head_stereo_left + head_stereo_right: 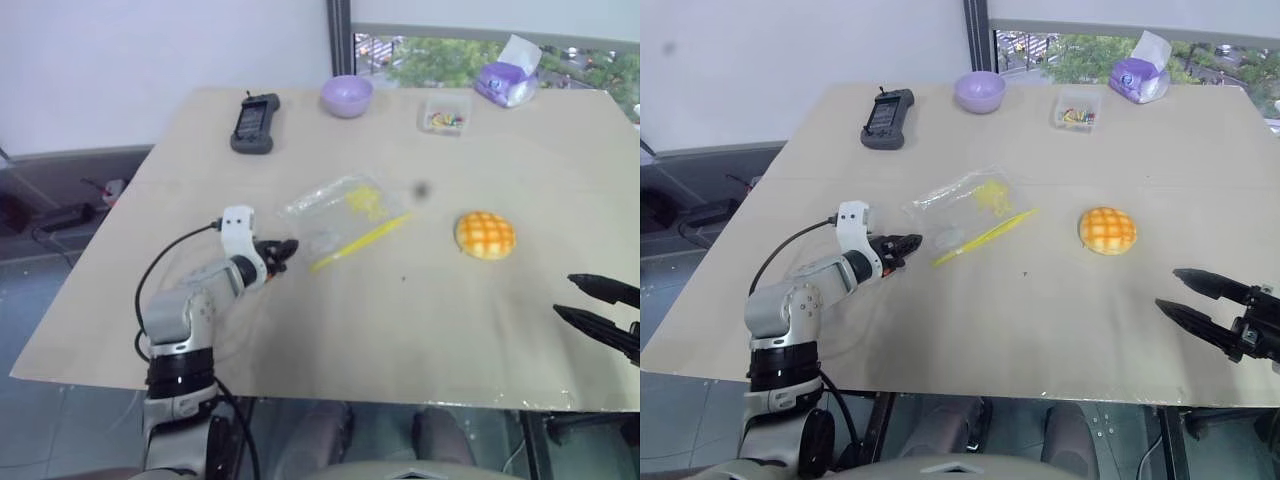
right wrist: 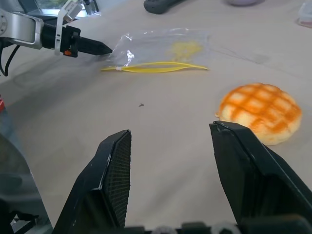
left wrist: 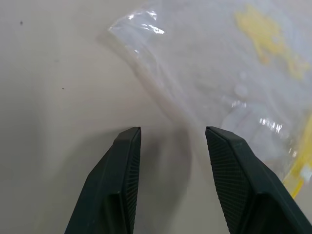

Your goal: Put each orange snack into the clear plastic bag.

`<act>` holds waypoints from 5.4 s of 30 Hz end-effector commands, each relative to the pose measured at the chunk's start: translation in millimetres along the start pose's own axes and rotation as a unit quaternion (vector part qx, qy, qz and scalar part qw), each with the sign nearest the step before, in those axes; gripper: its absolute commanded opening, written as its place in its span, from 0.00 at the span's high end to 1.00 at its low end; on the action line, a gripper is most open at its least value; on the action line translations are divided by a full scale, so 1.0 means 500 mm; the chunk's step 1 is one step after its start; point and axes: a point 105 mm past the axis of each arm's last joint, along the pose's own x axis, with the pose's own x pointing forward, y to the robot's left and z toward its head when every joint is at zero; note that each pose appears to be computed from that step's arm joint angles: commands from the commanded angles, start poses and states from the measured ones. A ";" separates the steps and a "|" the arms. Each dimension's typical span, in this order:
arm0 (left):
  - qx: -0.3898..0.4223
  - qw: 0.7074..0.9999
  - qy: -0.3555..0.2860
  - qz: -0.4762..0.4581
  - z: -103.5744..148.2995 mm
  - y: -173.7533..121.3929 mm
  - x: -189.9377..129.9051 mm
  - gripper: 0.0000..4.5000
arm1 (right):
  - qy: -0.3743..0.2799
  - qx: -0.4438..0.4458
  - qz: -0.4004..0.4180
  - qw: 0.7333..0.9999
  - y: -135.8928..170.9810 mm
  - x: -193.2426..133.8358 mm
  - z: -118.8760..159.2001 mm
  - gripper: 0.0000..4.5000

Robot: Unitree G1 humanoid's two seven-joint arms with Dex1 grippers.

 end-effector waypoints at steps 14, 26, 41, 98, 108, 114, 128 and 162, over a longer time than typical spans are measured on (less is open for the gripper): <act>-0.047 0.992 0.114 -0.036 -0.083 -0.066 0.075 0.51 | -0.006 -0.030 -0.012 0.999 0.002 -0.001 0.019 0.39; -0.117 0.984 0.123 -0.046 -0.091 -0.070 0.080 0.99 | -0.007 -0.033 -0.016 0.999 -0.003 -0.002 0.020 0.37; -0.257 0.929 0.067 -0.259 0.004 -0.192 0.020 0.99 | -0.007 -0.049 -0.002 0.999 -0.003 0.040 0.013 0.37; -0.140 0.959 -0.076 -0.234 0.124 -0.150 -0.051 0.65 | 0.008 -0.328 -0.105 0.939 -0.066 0.454 0.023 1.00; 0.323 0.891 -0.188 -0.256 0.174 -0.245 -0.139 0.50 | 0.047 -0.399 -0.150 0.903 -0.083 0.513 0.090 1.00; 0.478 0.815 -0.172 -0.280 0.098 -0.281 -0.128 0.50 | 0.113 -0.372 -0.163 0.907 -0.096 0.528 0.059 1.00; 0.576 0.767 -0.211 -0.187 0.096 -0.241 -0.089 0.50 | 0.119 -0.373 -0.324 0.861 -0.189 0.485 0.130 1.00; 0.642 0.726 -0.237 -0.062 0.067 -0.239 0.018 0.50 | 0.166 -0.380 -0.287 0.864 -0.118 0.506 0.106 1.00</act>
